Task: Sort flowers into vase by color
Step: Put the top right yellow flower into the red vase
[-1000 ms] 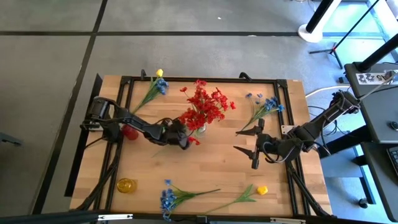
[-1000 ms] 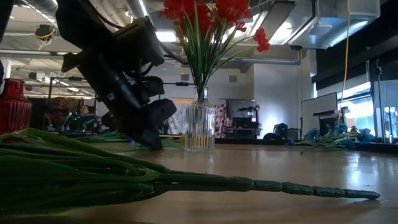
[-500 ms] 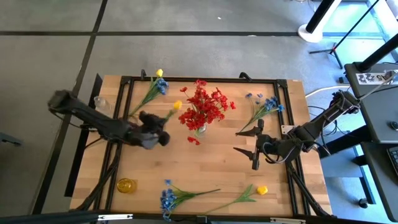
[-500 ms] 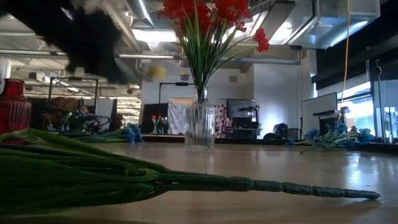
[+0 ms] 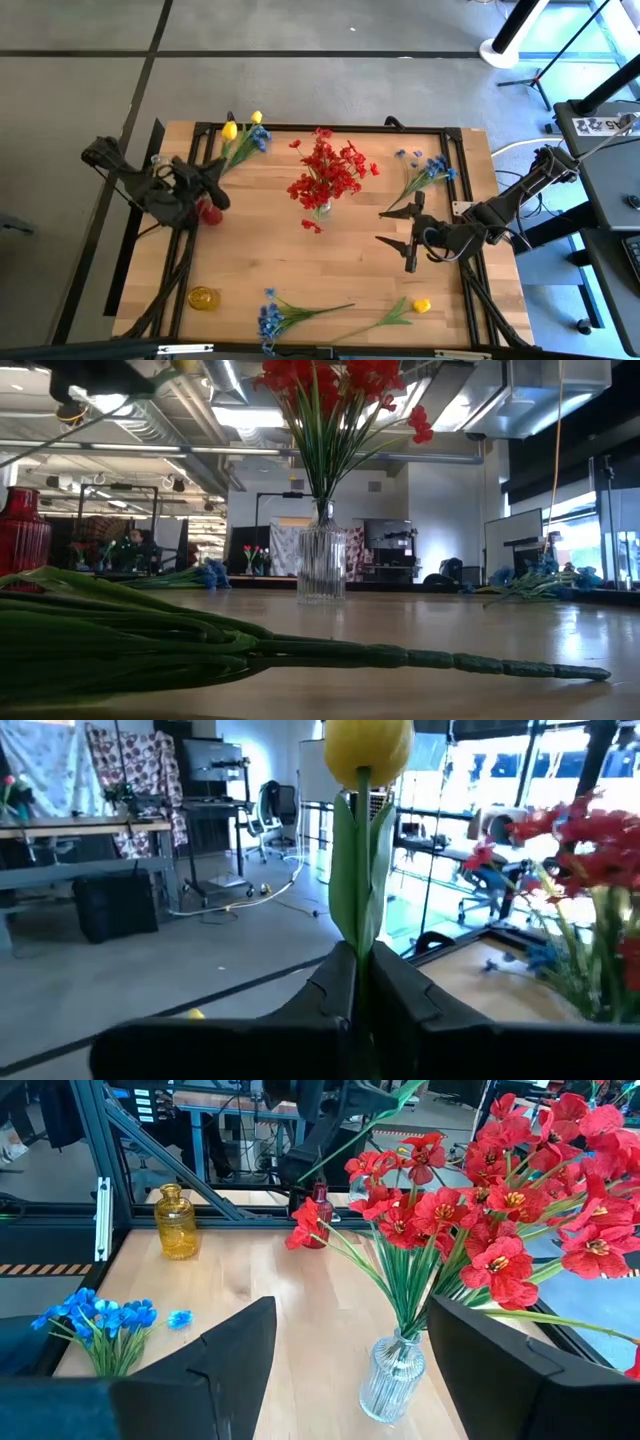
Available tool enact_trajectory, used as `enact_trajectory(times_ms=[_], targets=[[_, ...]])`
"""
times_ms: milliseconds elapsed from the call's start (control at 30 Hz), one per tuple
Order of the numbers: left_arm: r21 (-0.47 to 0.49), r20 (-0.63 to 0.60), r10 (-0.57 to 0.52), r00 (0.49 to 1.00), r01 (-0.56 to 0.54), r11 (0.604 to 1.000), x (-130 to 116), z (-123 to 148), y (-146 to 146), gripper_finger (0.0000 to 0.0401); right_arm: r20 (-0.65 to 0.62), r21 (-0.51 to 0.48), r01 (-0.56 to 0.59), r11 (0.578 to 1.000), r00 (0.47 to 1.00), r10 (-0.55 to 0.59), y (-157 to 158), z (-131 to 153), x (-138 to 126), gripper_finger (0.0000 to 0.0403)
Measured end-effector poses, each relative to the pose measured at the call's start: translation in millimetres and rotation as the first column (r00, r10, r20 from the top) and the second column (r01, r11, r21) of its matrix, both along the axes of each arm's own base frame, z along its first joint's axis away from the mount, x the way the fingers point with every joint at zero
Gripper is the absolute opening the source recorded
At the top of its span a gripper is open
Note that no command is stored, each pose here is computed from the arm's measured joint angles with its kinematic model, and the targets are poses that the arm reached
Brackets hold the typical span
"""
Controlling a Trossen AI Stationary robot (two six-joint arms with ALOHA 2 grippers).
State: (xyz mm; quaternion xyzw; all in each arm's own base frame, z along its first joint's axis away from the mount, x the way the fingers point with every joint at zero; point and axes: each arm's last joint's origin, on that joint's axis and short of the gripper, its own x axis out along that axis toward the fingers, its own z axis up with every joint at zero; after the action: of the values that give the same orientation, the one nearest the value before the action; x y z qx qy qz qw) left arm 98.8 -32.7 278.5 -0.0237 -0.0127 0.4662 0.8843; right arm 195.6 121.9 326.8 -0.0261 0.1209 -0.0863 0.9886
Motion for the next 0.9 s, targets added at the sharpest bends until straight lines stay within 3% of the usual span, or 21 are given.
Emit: enact_trajectory(times_ms=[267, 433, 500, 567, 633, 700, 800, 900], targets=[[-0.048, 0.062, 0.022, 0.998, -0.019, 0.999, -15, 9, 15, 0.0012, 0.001, 0.0, 0.0, 1.0, 1.0, 0.0, 0, 0, 0, 0.026], [-0.126, 0.213, -0.222, 0.952, 0.252, 0.959, -3, 19, 11, 0.0012, 0.002, -0.004, 0.01, 1.0, 1.0, -0.01, -2, 0, 1, 0.026], [-0.061, 0.272, -0.384, 0.882, 0.414, 0.908, 7, 21, 6, 0.0012, 0.001, -0.007, 0.017, 1.0, 1.0, -0.017, -3, 0, 2, 0.026], [0.077, 0.332, -0.55, 0.766, 0.559, 0.826, 14, 20, 2, 0.0013, 0.0, -0.007, 0.024, 1.0, 1.0, -0.024, -5, 0, 3, 0.026], [0.246, 0.333, -0.672, 0.662, 0.627, 0.739, 16, 16, -1, 0.0014, -0.003, -0.01, 0.025, 1.0, 1.0, -0.025, -7, 0, 5, 0.026], [0.357, 0.296, -0.728, 0.618, 0.636, 0.685, 14, 8, -1, 0.0014, -0.009, -0.005, 0.003, 1.0, 1.0, -0.004, -7, 0, 5, 0.026], [0.419, 0.256, -0.727, 0.638, 0.604, 0.678, 5, 6, 4, 0.0015, -0.013, 0.009, -0.019, 1.0, 1.0, 0.02, -6, 0, 5, 0.026], [0.4, 0.182, -0.65, 0.738, 0.548, 0.735, -7, 8, 12, 0.0015, -0.019, 0.034, -0.032, 0.999, 0.999, 0.033, -6, -1, 5, 0.026]])
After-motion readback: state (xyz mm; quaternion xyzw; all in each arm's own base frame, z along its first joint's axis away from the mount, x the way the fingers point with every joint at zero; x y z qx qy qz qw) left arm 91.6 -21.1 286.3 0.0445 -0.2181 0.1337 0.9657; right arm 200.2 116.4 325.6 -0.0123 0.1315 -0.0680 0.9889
